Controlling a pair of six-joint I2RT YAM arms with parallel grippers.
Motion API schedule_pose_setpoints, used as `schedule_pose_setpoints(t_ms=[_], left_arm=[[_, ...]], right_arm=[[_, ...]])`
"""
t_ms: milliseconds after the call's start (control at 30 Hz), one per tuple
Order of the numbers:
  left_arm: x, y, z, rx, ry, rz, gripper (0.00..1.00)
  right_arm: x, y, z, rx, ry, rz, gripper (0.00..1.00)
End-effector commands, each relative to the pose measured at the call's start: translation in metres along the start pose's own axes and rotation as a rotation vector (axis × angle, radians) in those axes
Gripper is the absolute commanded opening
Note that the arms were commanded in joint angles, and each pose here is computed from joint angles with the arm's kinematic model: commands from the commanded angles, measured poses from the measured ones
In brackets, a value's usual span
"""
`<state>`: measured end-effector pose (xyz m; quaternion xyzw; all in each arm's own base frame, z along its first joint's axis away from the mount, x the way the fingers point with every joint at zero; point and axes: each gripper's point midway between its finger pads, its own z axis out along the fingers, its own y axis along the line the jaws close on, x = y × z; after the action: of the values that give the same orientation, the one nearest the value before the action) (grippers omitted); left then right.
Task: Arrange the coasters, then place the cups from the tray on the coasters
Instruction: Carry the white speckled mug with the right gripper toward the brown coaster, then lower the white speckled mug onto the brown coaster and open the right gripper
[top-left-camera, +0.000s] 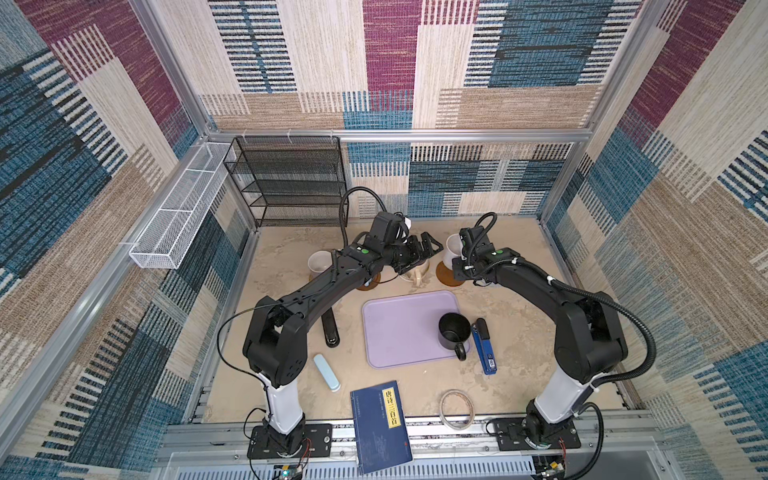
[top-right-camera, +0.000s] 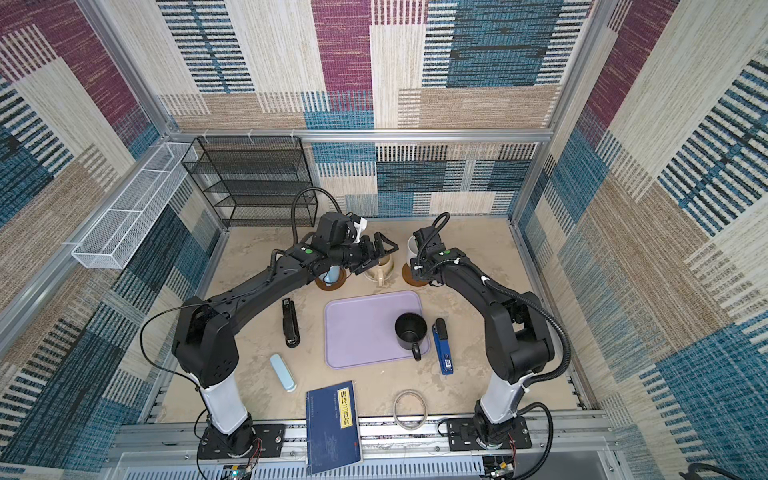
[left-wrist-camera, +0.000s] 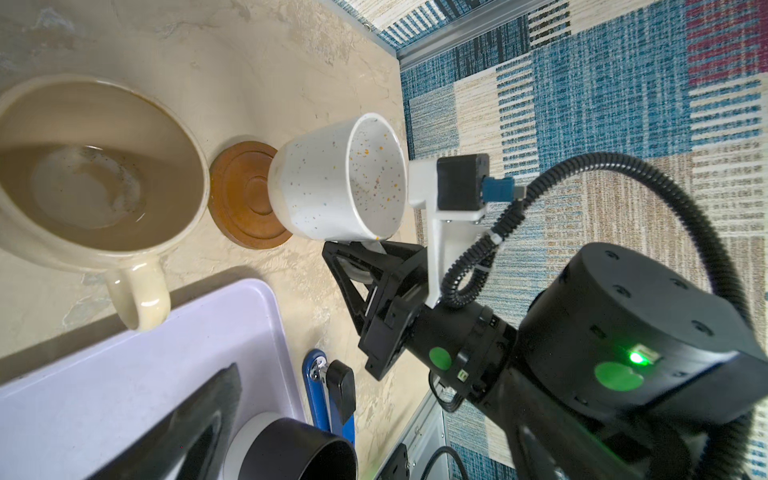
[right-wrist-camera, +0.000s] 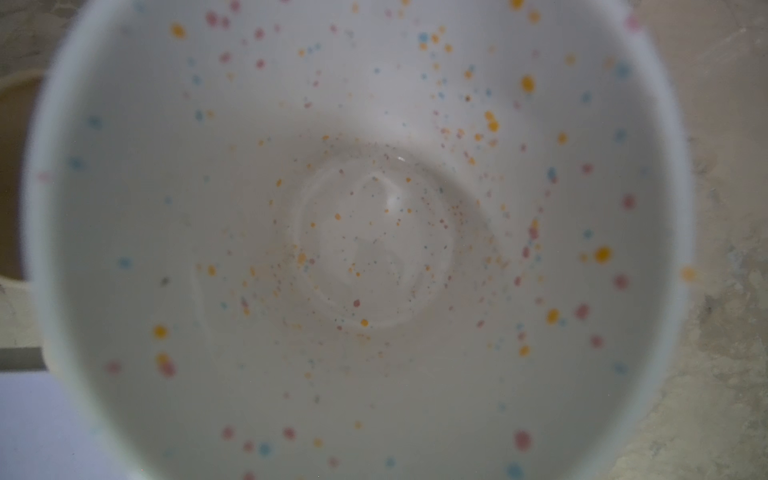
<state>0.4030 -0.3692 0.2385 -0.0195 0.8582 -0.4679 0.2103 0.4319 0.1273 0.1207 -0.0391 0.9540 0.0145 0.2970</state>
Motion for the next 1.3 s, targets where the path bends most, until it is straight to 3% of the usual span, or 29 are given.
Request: schedule_pose_setpoints(t_ms=[0, 500, 1267], left_arm=[[0.001, -0.002, 0.006, 0.014, 0.024, 0.014, 0.99], [0.002, 0.006, 0.018, 0.003, 0.047, -0.008, 0.98], [0.006, 0.008, 0.011, 0.004, 0.038, -0.017, 1.0]], right_arm=[[-0.028, -0.002, 0.002, 0.008, -0.098, 0.022, 0.0], [-0.015, -0.003, 0.027, 0.03, 0.008, 0.034, 0.0], [0.001, 0.002, 0.032, 0.017, 0.041, 0.012, 0.0]])
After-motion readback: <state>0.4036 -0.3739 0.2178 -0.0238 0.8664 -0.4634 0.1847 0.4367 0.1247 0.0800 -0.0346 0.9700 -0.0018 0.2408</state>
